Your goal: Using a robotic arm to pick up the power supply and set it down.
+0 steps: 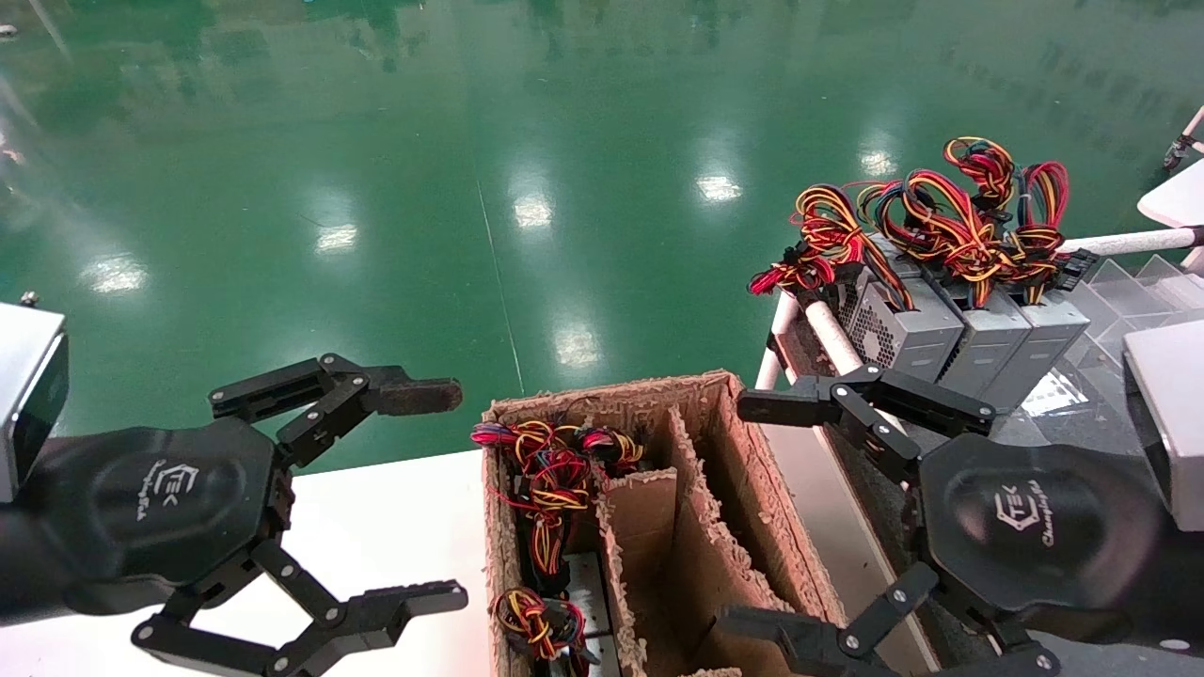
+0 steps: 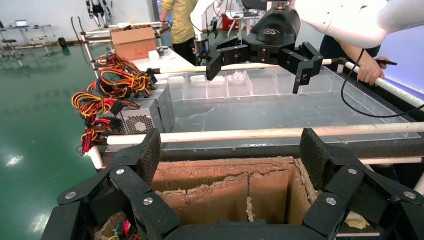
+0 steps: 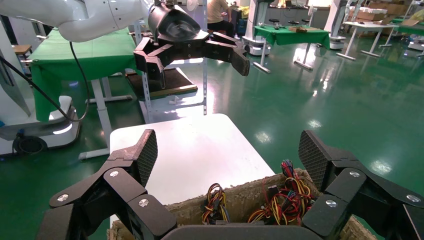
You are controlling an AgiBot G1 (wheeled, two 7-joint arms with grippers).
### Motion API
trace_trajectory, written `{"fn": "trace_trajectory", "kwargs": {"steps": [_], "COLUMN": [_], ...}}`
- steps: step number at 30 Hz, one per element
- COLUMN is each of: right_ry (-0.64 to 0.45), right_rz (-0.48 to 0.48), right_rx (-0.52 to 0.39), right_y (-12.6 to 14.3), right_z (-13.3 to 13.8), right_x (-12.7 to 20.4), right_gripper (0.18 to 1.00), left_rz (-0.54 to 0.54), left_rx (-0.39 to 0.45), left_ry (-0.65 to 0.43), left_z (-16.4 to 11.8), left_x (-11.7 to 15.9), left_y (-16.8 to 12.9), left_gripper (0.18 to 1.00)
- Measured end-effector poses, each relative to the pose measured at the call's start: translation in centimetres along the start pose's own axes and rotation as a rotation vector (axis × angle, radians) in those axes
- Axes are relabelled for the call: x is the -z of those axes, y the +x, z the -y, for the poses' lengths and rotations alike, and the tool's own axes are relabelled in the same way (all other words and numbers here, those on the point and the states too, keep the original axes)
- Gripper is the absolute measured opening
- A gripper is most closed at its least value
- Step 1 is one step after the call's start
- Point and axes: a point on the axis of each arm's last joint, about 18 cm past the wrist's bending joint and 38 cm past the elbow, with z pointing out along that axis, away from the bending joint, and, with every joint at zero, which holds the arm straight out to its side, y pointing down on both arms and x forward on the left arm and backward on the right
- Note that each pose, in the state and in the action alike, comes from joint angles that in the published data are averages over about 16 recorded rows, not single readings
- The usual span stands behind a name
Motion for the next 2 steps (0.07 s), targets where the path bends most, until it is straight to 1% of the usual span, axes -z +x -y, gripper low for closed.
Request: {"fn": "trace_trajectory", "kwargs": {"steps": [2], "right_ry": [0.0], "right_rz": [0.0], "right_rx": [0.0], "right_y": [0.0], "right_z": [0.0], "right_x": [0.0], "right_gripper": [1.001], "left_rz": [0.0], "left_rx": [0.0], "left_ry": [0.0], "left_z": [0.0], "left_x": [0.0], "left_y": [0.0], "left_gripper": [1.001]}}
